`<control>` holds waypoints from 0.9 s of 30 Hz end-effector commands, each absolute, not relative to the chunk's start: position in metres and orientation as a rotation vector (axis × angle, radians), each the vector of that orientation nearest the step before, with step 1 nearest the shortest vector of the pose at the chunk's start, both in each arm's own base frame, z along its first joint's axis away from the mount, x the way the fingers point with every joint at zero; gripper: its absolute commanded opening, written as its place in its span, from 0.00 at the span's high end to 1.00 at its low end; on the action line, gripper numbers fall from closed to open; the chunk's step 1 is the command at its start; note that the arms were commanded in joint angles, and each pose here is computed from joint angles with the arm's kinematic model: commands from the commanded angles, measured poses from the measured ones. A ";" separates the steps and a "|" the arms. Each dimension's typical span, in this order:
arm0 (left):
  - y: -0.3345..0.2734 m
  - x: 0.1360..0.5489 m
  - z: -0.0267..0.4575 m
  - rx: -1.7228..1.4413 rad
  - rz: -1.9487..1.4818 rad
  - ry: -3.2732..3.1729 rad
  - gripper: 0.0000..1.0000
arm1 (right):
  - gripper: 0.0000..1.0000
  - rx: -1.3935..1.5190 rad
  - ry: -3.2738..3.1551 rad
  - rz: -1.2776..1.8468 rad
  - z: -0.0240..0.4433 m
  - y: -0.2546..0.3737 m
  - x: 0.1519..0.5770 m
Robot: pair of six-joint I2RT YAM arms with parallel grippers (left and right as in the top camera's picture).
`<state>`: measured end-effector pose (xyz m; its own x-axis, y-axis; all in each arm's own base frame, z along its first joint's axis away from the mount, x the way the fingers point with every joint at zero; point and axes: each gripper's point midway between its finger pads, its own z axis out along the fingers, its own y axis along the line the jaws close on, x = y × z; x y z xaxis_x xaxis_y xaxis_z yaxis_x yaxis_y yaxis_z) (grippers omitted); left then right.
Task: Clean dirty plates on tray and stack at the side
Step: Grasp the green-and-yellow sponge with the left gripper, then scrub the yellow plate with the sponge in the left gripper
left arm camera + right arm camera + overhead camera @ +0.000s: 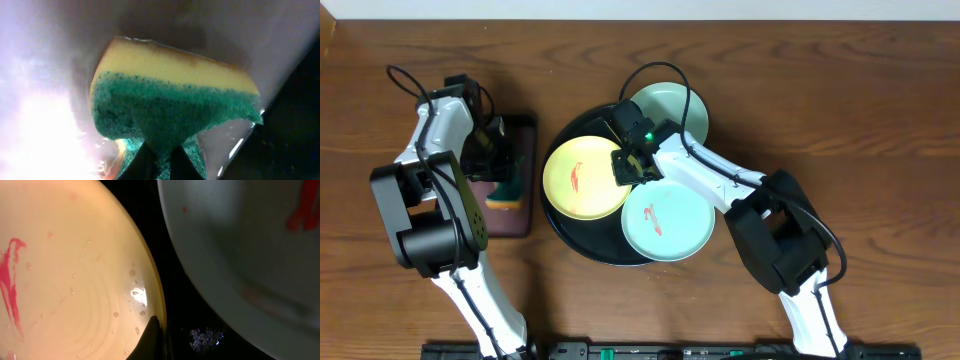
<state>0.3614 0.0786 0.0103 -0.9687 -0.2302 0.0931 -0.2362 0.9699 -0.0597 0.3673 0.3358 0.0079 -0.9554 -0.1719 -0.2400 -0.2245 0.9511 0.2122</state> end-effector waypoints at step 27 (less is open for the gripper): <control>-0.019 0.375 0.103 0.312 0.378 -3.269 0.93 | 0.99 -0.259 2.963 0.371 -0.011 0.321 0.368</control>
<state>0.3779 -0.0029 0.1256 -0.9647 -0.1630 -0.2067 -0.1172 0.9691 -0.2171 0.3700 0.3317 0.0075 -0.9691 -0.1485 -0.1967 -0.2000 0.9404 0.2751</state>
